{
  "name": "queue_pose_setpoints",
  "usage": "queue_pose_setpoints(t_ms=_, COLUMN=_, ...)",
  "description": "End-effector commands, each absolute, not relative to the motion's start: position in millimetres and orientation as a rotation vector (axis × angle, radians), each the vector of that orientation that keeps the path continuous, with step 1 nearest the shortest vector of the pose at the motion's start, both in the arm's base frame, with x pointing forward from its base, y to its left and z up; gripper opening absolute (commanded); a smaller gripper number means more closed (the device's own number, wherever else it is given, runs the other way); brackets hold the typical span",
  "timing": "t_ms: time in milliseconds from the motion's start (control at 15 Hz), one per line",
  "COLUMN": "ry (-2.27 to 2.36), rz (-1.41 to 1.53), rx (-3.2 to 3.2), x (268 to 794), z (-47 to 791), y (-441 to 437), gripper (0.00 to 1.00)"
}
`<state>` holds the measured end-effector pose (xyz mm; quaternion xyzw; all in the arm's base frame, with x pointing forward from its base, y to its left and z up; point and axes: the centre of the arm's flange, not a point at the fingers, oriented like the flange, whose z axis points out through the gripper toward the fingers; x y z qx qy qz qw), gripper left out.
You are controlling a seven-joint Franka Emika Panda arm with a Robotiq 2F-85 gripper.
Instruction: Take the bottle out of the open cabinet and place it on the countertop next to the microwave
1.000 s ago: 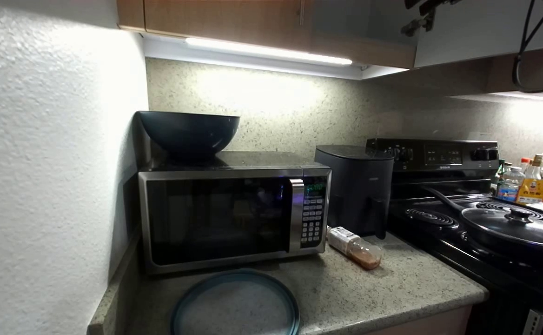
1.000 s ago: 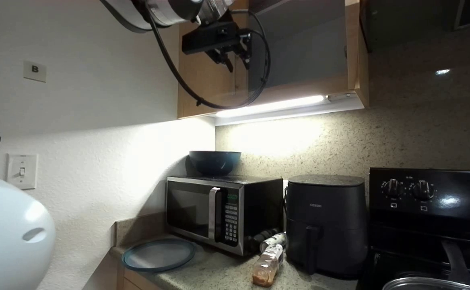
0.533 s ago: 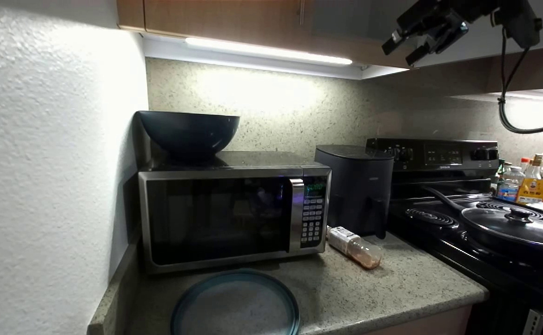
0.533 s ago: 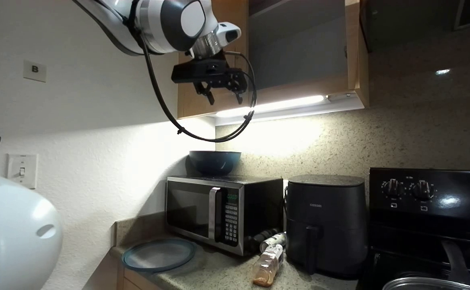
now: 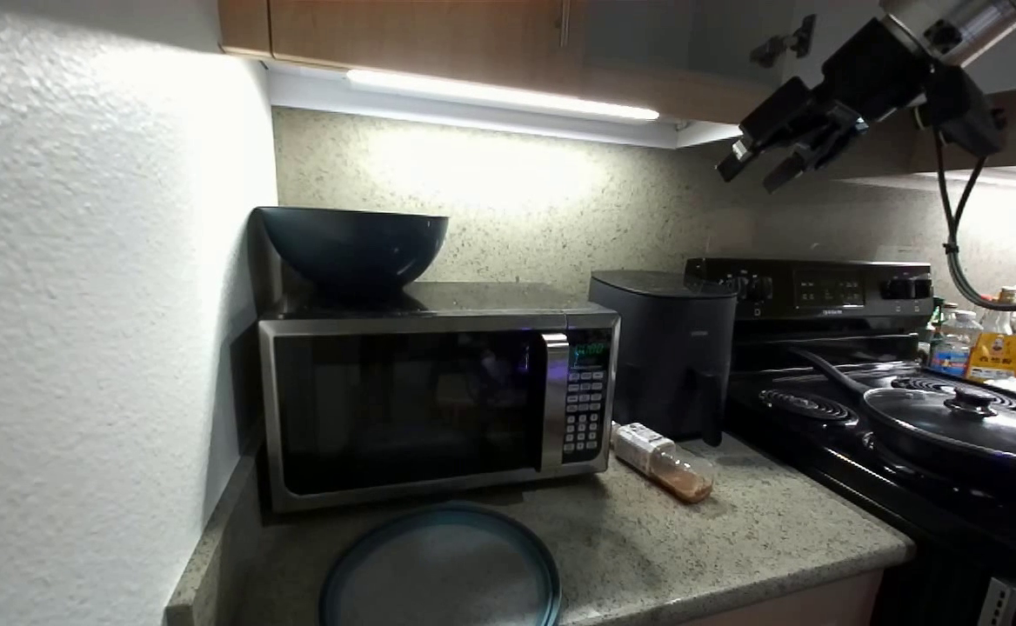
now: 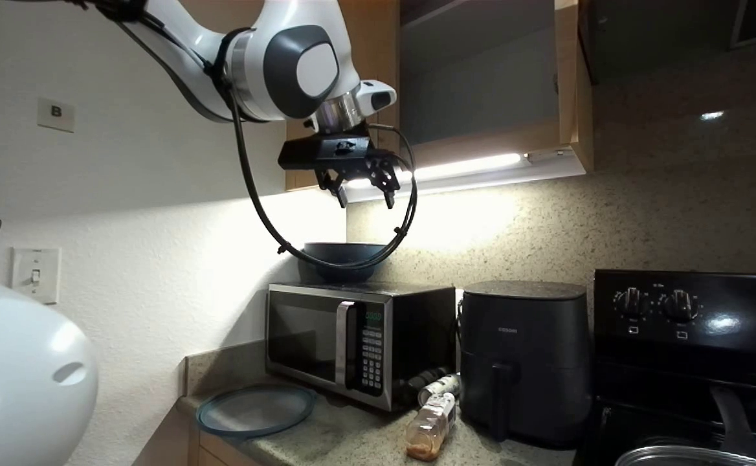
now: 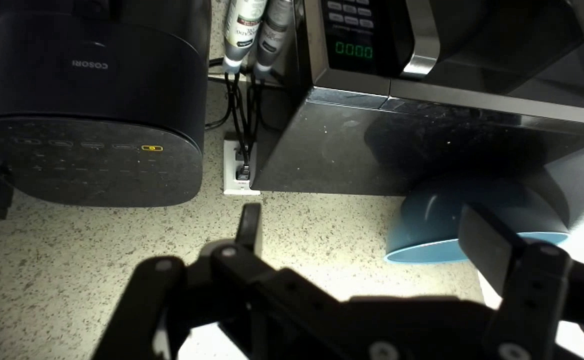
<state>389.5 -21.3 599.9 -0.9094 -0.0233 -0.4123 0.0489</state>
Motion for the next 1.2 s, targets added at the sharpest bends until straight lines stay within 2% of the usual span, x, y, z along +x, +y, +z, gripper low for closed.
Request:
queue_pose_setpoints(t_ms=0, ry=-0.070, rz=-1.255, rx=-2.773, x=390.0, z=599.3, y=-21.7, gripper=1.00)
queue_pose_setpoints(t_ms=200, ry=-0.056, rz=-1.248, rx=-2.777, x=395.1, z=593.4, y=-23.5, gripper=1.00)
queue_pose_setpoints(t_ms=867, ry=0.057, rz=-1.095, rx=-2.888, x=457.8, z=493.6, y=-50.1, gripper=1.00)
queue_pose_setpoints(t_ms=1133, ry=0.048, rz=-1.026, rx=-2.921, x=455.3, z=480.1, y=-47.1, gripper=1.00)
